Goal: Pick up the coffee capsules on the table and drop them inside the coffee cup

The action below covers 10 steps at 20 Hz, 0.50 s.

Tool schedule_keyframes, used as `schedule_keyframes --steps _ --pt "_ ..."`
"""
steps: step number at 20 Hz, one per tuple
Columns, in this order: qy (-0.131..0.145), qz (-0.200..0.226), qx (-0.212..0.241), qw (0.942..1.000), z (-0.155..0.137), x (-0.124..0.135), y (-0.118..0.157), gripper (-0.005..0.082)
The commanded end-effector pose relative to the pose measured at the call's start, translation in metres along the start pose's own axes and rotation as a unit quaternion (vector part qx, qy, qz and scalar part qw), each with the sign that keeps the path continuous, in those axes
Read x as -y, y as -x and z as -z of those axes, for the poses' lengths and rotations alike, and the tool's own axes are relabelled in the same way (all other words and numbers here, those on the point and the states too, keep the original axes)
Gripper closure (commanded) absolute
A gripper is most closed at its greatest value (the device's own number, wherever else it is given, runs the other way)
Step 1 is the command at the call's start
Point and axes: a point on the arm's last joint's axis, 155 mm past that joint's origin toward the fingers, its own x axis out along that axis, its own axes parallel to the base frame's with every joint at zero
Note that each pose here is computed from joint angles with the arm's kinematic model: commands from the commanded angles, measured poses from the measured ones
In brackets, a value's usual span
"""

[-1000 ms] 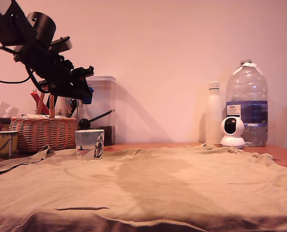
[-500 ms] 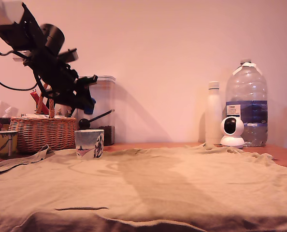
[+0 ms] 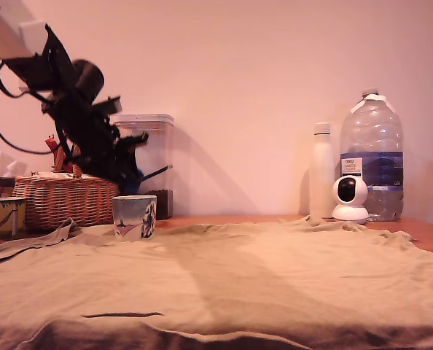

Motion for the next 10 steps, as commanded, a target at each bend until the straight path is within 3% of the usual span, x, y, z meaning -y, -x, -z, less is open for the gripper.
schedule_keyframes --steps 1,10 --pt "0.005 -0.002 -0.008 1.0 0.0077 -0.0064 -0.0077 0.0604" --pt "-0.008 -0.002 -0.007 0.9999 0.0069 -0.0073 -0.0075 0.0599"
